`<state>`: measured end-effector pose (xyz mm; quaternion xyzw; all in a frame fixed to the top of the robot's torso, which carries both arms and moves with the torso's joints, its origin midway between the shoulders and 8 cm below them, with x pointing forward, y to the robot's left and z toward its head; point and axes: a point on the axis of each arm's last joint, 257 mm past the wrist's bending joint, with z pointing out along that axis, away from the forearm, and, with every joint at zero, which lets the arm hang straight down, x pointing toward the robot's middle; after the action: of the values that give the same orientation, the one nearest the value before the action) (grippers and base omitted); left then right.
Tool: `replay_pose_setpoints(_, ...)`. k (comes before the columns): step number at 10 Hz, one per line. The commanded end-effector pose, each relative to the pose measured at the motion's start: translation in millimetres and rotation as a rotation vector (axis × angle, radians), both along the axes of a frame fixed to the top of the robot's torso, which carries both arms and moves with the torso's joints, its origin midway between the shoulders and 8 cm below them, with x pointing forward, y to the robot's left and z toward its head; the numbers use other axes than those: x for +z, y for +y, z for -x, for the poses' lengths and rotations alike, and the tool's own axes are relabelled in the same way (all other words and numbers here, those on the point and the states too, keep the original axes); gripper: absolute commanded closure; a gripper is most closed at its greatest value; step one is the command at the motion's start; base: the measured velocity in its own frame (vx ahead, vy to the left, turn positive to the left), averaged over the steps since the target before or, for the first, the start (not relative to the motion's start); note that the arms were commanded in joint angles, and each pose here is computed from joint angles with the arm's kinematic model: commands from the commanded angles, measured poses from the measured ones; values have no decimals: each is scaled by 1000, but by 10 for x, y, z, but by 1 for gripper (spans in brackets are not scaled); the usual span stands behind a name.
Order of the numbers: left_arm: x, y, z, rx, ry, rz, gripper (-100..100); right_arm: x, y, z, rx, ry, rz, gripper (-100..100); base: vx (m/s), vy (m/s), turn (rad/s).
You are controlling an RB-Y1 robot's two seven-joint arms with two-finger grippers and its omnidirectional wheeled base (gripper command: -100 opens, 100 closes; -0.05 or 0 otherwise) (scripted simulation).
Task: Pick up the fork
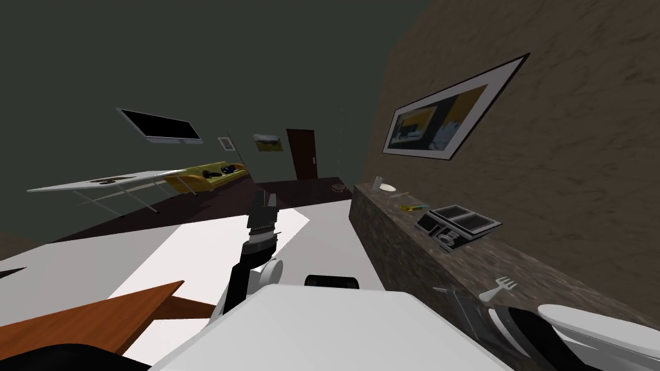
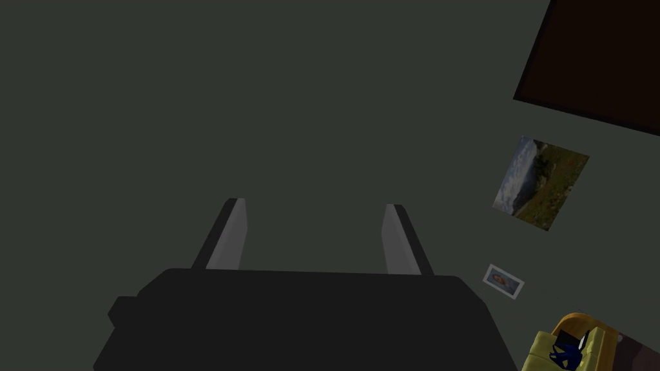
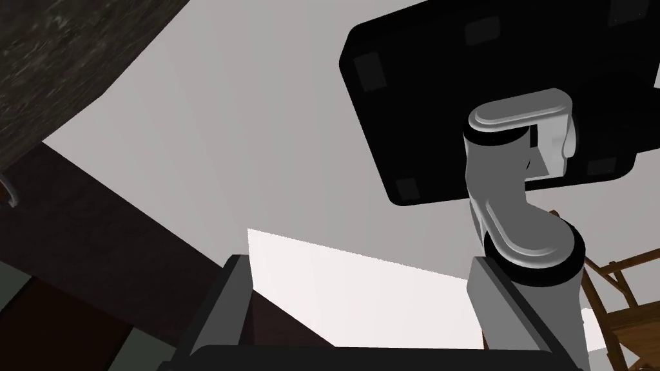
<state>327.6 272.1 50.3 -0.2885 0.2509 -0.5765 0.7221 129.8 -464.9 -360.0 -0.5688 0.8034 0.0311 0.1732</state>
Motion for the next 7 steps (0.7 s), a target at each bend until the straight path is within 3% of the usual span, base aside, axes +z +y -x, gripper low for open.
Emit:
replay_pose_setpoints(1, 0, 0, 0, 0, 0, 0, 0, 16, -234, 106, 53, 37, 64, -100, 53, -118, 102)
replay_pose_setpoints(4, 0, 0, 0, 0, 0, 0, 0, 87, -467, 162, 109, 72, 129, -100, 35, -140, 72)
replay_pose_setpoints(5, 0, 0, 0, 0, 0, 0, 0, 138, -653, 223, 148, 100, 178, -100, 32, -156, 103)
replay_pose_setpoints(6, 0, 0, 0, 0, 0, 0, 0, 141, -642, 204, 123, 96, 170, -100, 26, -142, 53)
replay_pose_setpoints(7, 0, 0, 0, 0, 0, 0, 0, 141, -642, 204, 131, 95, 171, -100, 16, -53, -7)
